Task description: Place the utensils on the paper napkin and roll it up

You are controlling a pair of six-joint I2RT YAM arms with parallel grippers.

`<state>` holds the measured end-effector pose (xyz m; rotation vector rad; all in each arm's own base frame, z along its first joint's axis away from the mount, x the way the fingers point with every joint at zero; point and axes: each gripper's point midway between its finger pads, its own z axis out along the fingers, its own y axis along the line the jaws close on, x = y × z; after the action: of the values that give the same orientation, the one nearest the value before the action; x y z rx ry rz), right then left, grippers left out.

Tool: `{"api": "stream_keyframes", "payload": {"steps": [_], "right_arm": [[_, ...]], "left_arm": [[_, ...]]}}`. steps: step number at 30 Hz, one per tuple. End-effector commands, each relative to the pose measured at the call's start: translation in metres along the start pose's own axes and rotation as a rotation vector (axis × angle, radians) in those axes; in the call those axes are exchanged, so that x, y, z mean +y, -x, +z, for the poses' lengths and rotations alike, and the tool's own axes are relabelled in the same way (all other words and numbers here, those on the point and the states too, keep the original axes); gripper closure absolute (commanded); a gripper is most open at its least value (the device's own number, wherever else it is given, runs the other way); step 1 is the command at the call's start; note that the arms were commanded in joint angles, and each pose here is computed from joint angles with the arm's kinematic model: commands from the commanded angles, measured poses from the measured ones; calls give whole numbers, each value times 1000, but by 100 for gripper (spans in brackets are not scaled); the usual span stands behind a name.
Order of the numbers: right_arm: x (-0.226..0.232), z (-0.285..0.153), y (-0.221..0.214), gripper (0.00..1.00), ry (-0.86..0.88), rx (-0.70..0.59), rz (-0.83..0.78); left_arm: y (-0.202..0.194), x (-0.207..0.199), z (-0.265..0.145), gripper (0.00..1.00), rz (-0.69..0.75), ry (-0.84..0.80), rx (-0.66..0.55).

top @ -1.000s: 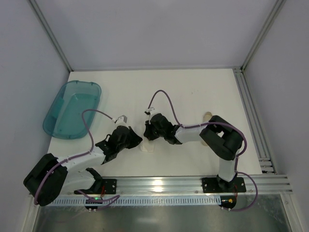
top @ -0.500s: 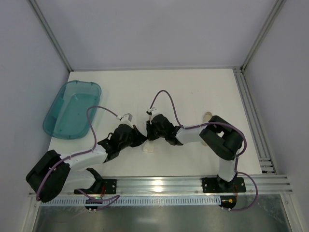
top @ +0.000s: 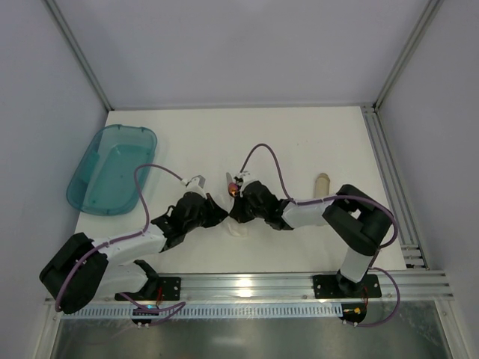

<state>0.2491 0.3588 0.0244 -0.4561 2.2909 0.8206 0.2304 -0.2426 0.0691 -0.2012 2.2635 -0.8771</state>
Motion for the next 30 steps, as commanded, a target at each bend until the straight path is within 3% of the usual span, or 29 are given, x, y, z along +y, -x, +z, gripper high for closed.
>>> {"api": "stream_keyframes", "payload": {"steps": [1,20,30], "right_arm": [[9,-15,6,96,36,-20,20],[1,-7,-23,96,34,4,55],[8,-21,-13,96,47,-29,86]], "left_arm": [[17,-16,-1,100,1,-50,-67],[18,-57,-2,100,23,-183,-59],[11,-52,6,100,60,-168,-31]]}}
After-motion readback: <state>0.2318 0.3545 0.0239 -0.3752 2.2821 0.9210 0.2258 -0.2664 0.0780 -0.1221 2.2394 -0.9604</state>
